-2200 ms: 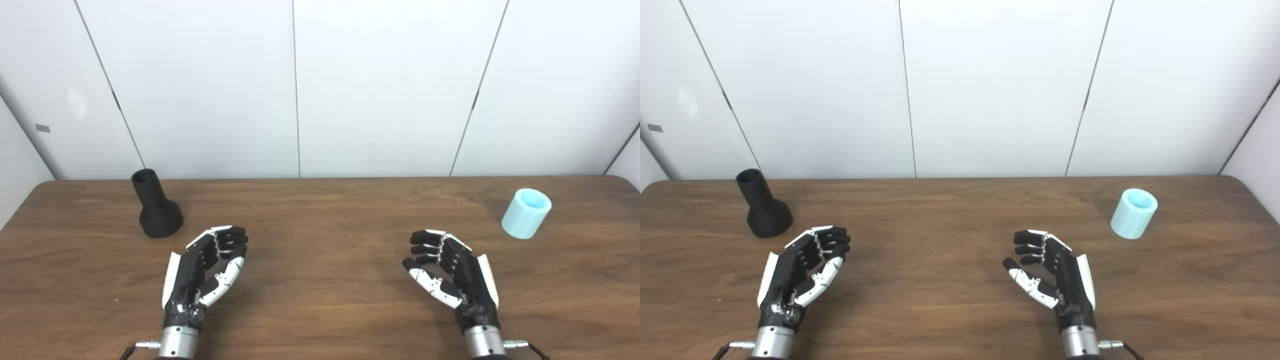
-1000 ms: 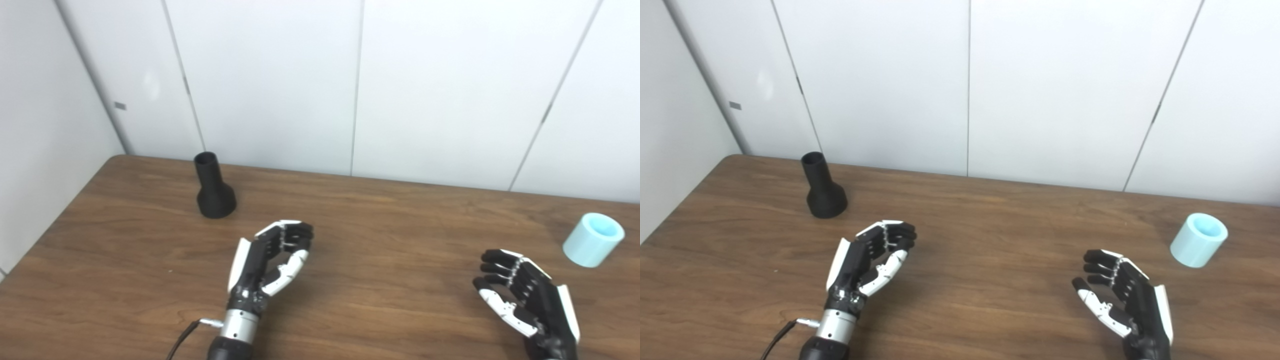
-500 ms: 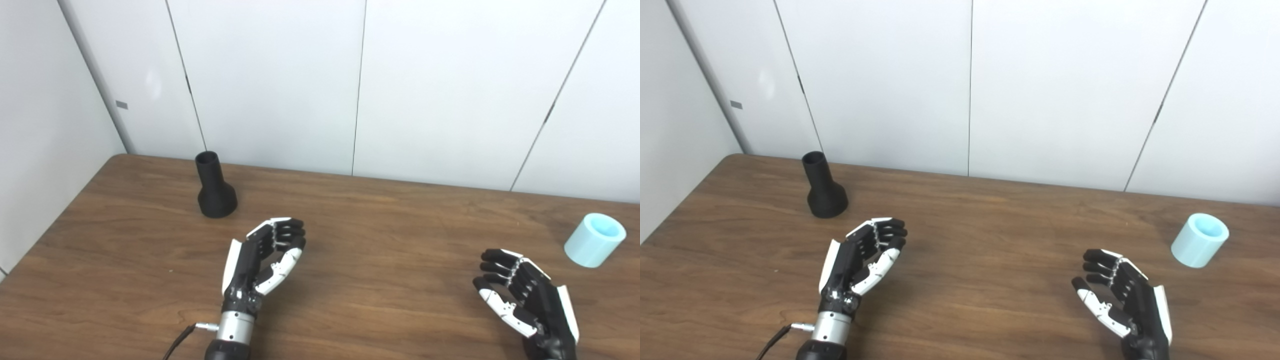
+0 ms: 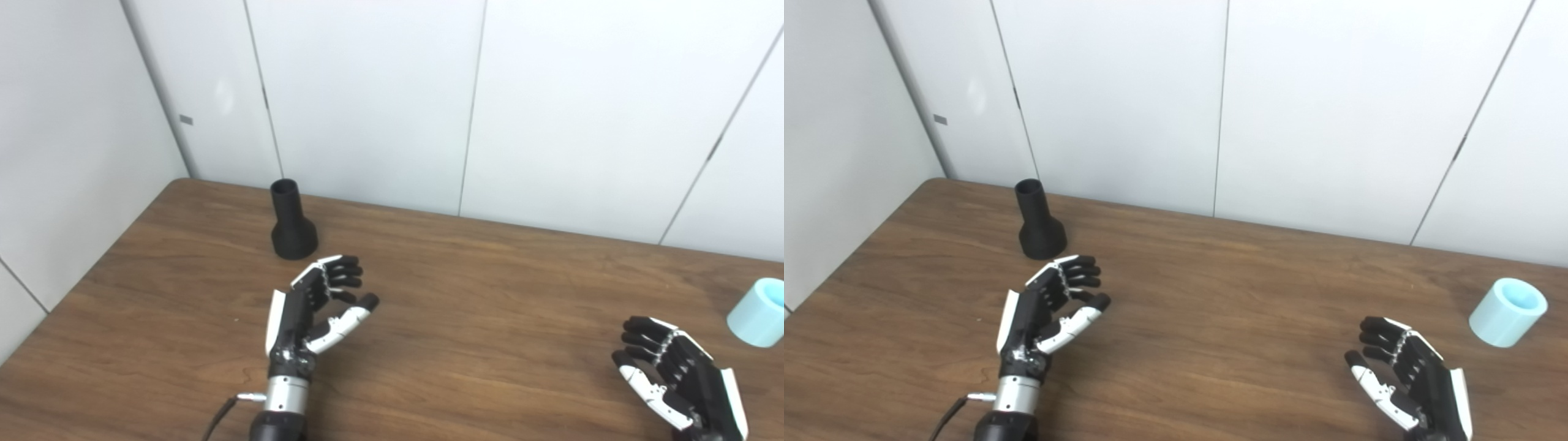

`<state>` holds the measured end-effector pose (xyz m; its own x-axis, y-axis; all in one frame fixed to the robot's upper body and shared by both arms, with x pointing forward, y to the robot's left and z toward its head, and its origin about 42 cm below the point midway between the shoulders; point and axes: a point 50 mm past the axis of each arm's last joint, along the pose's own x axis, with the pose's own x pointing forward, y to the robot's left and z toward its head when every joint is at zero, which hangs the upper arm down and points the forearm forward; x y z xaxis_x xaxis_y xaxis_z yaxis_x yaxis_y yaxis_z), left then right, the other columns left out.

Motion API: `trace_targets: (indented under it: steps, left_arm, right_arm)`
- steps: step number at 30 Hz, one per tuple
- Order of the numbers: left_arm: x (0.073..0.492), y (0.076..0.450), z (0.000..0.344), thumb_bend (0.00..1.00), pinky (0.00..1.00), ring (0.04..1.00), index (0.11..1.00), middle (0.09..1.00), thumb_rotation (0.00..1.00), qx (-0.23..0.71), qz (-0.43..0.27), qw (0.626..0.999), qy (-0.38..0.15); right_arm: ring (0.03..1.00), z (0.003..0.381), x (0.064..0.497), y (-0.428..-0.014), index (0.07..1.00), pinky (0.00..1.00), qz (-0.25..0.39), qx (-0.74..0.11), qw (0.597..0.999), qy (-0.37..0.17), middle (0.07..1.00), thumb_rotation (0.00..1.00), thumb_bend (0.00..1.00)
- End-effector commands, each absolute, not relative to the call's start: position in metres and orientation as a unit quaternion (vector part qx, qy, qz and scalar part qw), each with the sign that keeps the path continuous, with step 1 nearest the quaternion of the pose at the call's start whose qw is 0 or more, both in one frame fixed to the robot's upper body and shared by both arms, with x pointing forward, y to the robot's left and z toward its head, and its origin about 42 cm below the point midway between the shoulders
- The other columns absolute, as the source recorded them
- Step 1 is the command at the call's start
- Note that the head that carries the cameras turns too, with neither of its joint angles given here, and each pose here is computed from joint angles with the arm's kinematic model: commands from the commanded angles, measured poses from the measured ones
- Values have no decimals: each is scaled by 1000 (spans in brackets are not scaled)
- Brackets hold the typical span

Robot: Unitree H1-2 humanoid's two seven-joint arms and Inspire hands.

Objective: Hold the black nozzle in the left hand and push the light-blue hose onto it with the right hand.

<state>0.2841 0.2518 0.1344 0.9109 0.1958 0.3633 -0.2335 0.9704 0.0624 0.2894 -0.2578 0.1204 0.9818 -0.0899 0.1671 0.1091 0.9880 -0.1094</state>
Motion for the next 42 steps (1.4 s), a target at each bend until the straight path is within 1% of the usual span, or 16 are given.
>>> trace_targets:
  steps: [1, 4, 7, 13, 15, 18, 21, 23, 27, 30, 33, 34, 37, 38, 40, 42]
  left_arm:
    - [285, 268, 129, 851, 560, 644, 671, 671, 272, 54, 129, 971, -194]
    - [287, 285, 120, 873, 582, 656, 681, 682, 276, 60, 153, 968, -191]
    - [290, 298, 117, 872, 626, 677, 694, 700, 274, 68, 170, 965, -190]
    - [290, 301, 130, 826, 615, 688, 695, 709, 208, 91, 195, 958, -191]
    - [291, 304, 132, 811, 592, 676, 694, 701, 189, 100, 201, 955, -194]
    - [294, 307, 133, 853, 584, 682, 713, 714, 219, 103, 201, 956, -190]
    - [297, 305, 134, 870, 642, 735, 754, 761, 214, 83, 178, 967, -162]
    - [299, 302, 133, 879, 649, 748, 771, 776, 218, 83, 170, 970, -152]
    - [304, 292, 135, 910, 692, 776, 790, 796, 204, 78, 173, 970, -150]
    - [308, 292, 138, 916, 744, 813, 823, 819, 237, 93, 181, 967, -156]
    - [314, 293, 141, 933, 726, 801, 829, 820, 220, 84, 204, 962, -161]
    - [315, 293, 141, 932, 724, 798, 825, 817, 214, 84, 211, 961, -160]
    - [317, 293, 141, 914, 775, 818, 842, 827, 215, 89, 224, 958, -157]
    - [318, 294, 141, 911, 782, 815, 846, 827, 219, 91, 228, 957, -156]
    - [319, 294, 142, 916, 804, 821, 860, 836, 227, 93, 233, 955, -158]
    - [320, 295, 142, 902, 813, 828, 871, 846, 219, 91, 235, 954, -161]
  right_arm:
    - [682, 136, 298, -262, 657, 630, -51, -63, 991, -111, 688, 0, 240]
    - [681, 135, 299, -265, 656, 633, -52, -65, 989, -118, 684, 0, 237]
    - [659, 135, 301, -268, 641, 600, -53, -63, 989, -126, 666, 0, 240]
    - [658, 135, 303, -272, 634, 591, -52, -60, 988, -129, 664, 0, 223]
    - [653, 136, 303, -273, 627, 589, -55, -61, 988, -127, 656, 0, 219]
    - [650, 137, 303, -275, 624, 585, -58, -59, 989, -126, 656, 0, 219]
    - [662, 138, 302, -275, 633, 594, -53, -44, 991, -119, 666, 0, 215]
    - [662, 139, 302, -277, 633, 591, -54, -37, 991, -113, 667, 0, 223]
    - [659, 140, 303, -278, 630, 582, -55, -37, 992, -108, 665, 0, 232]
    - [651, 141, 303, -279, 623, 559, -56, -36, 992, -109, 660, 0, 244]
    - [631, 142, 304, -283, 604, 522, -47, -46, 991, -119, 647, 0, 219]
    - [625, 142, 304, -284, 597, 509, -47, -48, 991, -117, 642, 23, 215]
    - [617, 142, 306, -286, 587, 490, -48, -52, 992, -109, 636, 288, 267]
    - [613, 142, 306, -287, 584, 483, -48, -53, 991, -110, 633, 338, 283]
    - [604, 142, 307, -287, 577, 476, -49, -50, 992, -110, 626, 398, 309]
    - [597, 141, 308, -288, 568, 468, -51, -45, 992, -108, 618, 410, 345]
